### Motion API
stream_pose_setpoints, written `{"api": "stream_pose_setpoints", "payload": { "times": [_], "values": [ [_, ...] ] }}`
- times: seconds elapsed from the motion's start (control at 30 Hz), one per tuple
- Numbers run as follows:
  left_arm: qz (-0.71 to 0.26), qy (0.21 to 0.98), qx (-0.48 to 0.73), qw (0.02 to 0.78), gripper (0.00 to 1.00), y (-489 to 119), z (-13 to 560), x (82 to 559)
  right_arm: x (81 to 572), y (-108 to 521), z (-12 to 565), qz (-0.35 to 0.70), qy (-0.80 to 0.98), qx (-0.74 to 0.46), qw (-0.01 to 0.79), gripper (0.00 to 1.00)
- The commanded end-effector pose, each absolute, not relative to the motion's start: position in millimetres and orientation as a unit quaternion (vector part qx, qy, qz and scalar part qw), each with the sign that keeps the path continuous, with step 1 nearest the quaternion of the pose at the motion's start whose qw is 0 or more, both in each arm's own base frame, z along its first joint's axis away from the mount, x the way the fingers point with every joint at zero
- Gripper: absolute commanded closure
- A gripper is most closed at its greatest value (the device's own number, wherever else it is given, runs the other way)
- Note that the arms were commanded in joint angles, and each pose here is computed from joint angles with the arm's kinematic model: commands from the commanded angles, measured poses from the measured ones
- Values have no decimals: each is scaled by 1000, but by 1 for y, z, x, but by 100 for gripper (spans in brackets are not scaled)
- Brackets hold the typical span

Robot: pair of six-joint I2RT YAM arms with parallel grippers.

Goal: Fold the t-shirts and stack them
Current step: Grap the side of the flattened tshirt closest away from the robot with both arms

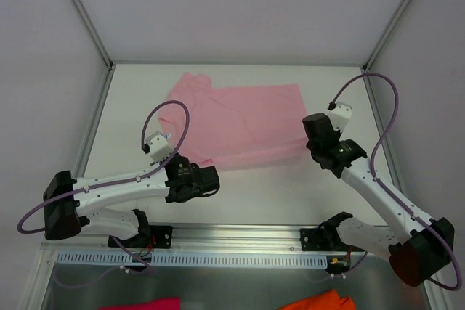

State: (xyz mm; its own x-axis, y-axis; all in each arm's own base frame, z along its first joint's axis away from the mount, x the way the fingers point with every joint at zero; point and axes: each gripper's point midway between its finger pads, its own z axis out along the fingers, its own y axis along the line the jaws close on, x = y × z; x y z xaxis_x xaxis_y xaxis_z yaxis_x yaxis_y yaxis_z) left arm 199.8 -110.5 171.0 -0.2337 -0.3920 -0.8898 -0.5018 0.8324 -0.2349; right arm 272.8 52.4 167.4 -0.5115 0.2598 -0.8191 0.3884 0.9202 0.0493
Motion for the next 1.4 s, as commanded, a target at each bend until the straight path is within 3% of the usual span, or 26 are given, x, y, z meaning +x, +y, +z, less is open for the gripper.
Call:
{"api": "stream_pose_setpoints", "payload": {
  "times": [0.0, 0.4, 1.0, 1.1, 1.2, 1.37],
  "values": [
    [116, 777, -245, 569, 100, -83, 189, 204, 286, 45, 180, -92, 862, 189, 462, 99],
    [60, 799, -221, 556, 100, -112, 172, 243, 302, 53, 167, -86, 879, 170, 437, 99],
    [48, 798, -209, 563, 100, -118, 180, 249, 257, 22, 168, -117, 879, 188, 423, 99],
    [44, 799, -205, 564, 100, -121, 180, 250, 245, 17, 155, -125, 883, 188, 412, 83],
    [39, 800, -204, 563, 100, -125, 179, 252, 234, 10, 150, -134, 882, 193, 409, 59],
    [18, 804, -193, 561, 100, -136, 175, 255, 211, 15, 126, -110, 896, 180, 390, 53]
  ]
}}
